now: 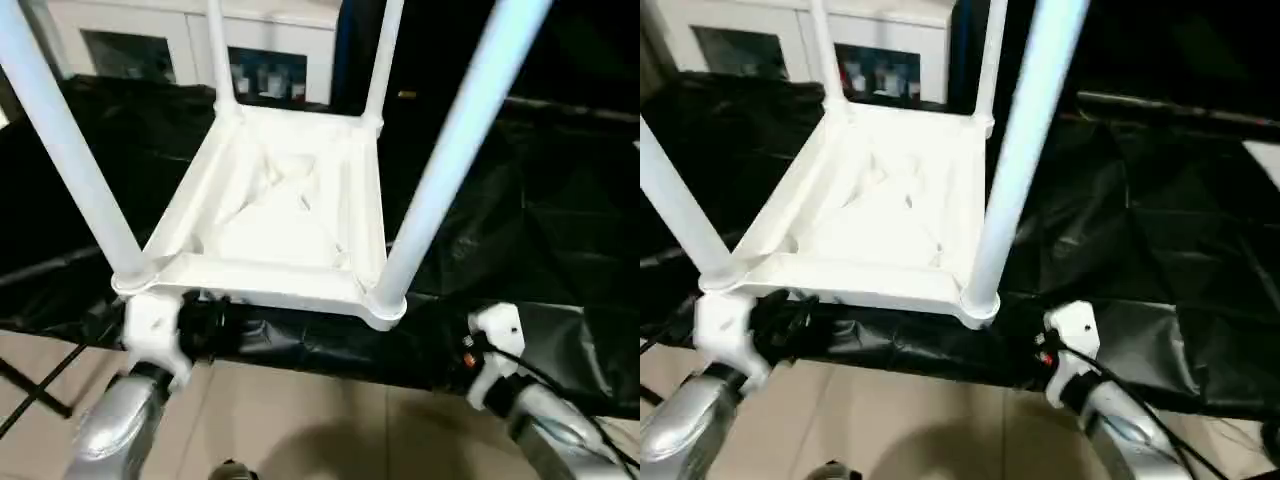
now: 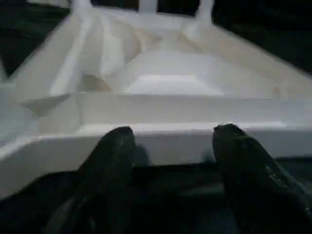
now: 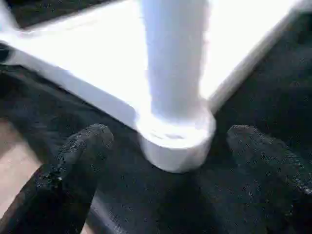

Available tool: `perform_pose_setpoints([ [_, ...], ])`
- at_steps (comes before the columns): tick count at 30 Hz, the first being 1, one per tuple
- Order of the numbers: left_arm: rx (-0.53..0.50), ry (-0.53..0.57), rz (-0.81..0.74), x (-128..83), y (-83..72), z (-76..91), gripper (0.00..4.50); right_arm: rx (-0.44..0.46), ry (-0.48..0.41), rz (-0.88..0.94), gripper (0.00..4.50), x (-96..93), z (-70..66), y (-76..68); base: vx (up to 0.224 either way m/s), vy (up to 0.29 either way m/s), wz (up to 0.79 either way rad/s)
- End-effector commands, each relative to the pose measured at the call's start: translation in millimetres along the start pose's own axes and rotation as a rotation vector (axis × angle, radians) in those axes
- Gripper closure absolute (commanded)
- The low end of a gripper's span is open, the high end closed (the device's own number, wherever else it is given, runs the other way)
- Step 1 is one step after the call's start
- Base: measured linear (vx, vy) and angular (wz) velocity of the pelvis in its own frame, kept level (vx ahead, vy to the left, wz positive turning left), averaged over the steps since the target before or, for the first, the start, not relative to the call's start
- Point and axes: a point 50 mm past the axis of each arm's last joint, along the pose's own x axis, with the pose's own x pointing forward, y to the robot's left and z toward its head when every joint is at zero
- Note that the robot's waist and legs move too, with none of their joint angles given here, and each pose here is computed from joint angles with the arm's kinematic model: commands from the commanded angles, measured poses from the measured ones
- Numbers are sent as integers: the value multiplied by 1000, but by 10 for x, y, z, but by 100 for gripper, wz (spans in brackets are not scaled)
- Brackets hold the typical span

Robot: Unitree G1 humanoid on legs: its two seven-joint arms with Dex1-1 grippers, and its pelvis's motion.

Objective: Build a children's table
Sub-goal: Flip table

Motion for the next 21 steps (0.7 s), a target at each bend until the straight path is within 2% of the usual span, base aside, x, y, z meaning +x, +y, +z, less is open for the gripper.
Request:
perform_pose_setpoints([
  [1,-5,-36,1,-146,94,104,152,1,-27,107,25,-78,106,6,0,0,0],
  [2,-5,-36,1,-146,94,104,136,1,-27,107,25,-78,106,6,0,0,0],
  [4,17,-30,40,-254,211,144,127,8,-46,201,25,-68,221,15,0,0,0],
  [5,17,-30,40,-254,211,144,120,8,-46,201,25,-68,221,15,0,0,0],
  [6,20,-38,77,-282,281,168,120,8,-49,231,25,-47,254,27,0,0,0],
  [7,33,-40,141,-310,380,187,91,11,-46,274,25,-26,280,41,0,0,0],
  [9,50,-37,224,-354,512,194,85,-2,-30,327,25,8,266,69,0,0,0],
  [11,57,-25,241,-349,586,213,84,-3,-23,337,25,34,247,85,0,0,0],
  [12,61,-21,246,-308,617,247,49,10,-34,337,25,41,251,92,0,0,0],
  [15,31,-53,223,-219,600,314,42,31,-47,343,25,41,258,99,0,0,0],
  [16,15,-74,201,-104,603,367,28,34,-42,350,25,48,238,131,0,0,0],
  [17,12,-77,183,-30,605,377,12,36,-39,353,25,55,220,148,0,0,0],
  [21,22,-71,91,151,584,324,1,58,-40,354,25,105,173,212,0,0,0],
])
